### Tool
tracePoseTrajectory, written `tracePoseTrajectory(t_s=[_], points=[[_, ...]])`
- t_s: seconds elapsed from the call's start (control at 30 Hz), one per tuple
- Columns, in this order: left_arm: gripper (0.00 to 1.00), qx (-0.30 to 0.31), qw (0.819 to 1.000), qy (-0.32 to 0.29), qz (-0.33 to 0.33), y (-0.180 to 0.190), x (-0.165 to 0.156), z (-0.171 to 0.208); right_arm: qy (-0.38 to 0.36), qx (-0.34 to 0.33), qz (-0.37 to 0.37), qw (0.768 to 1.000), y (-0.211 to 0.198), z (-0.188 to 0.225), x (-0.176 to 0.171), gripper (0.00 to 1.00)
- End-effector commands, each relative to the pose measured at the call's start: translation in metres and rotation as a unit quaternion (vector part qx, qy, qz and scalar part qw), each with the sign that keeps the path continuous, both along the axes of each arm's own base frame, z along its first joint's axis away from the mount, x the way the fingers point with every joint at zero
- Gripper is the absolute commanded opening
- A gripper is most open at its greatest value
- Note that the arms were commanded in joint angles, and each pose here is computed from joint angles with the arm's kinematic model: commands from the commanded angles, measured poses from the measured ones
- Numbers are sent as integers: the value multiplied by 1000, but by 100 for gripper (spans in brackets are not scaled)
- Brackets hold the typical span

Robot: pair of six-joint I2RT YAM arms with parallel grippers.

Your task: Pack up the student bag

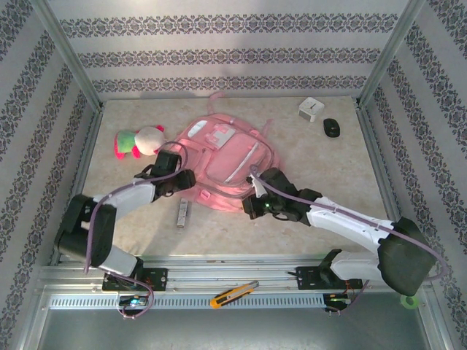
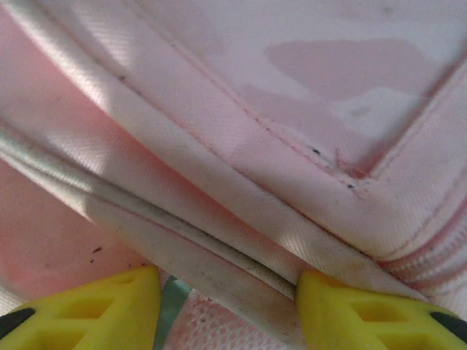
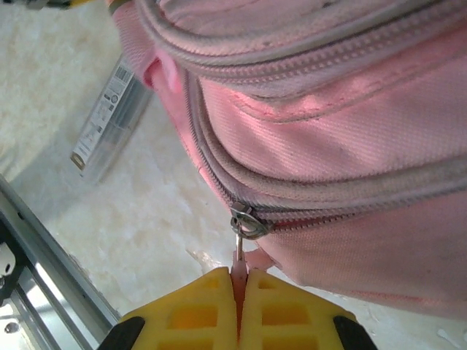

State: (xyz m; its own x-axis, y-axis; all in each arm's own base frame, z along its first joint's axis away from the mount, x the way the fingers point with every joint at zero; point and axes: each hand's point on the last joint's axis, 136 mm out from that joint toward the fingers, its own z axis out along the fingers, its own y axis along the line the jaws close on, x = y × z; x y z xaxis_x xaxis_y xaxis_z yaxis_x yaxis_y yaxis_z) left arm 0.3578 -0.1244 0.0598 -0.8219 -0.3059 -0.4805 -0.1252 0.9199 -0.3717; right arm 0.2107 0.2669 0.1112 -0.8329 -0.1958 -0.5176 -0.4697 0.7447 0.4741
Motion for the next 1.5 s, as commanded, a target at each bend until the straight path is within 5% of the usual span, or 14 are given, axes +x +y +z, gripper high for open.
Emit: tracePoseTrajectory(t_s=[0.0,0.23,0.33,0.43,0.57,0.6,0.77,0.87,1.23,1.43,1.47], points=[[53,-37,995,-92,-11,-19,62,40,-8,28,-4,1000,15,11,2,0],[59,13,984,-159,-78,-20,68,82,0,31,-20,999,17,17,20,0],[60,42,958,-229,-165,-28,47,105,20,44,-20,999,16,19,23,0],[60,59,887,-330,-318,-57,10,128,34,56,-15,998,16,22,24,0],[60,99,715,-409,-558,-108,-64,126,44,68,-16,997,13,24,24,0],[60,113,687,-406,-593,-116,-74,119,45,70,-17,996,12,25,25,0],[60,157,610,-372,-682,-141,-89,89,53,83,-20,995,8,26,25,0],[58,157,593,-389,-688,-156,-86,92,63,90,-15,994,7,24,23,0],[51,179,573,-385,-701,-170,-74,73,76,108,-8,991,6,28,24,0],[49,191,581,-405,-680,-177,-63,70,78,118,3,990,10,30,23,0],[42,190,582,-408,-677,-178,-62,71,78,115,2,990,9,30,24,0]])
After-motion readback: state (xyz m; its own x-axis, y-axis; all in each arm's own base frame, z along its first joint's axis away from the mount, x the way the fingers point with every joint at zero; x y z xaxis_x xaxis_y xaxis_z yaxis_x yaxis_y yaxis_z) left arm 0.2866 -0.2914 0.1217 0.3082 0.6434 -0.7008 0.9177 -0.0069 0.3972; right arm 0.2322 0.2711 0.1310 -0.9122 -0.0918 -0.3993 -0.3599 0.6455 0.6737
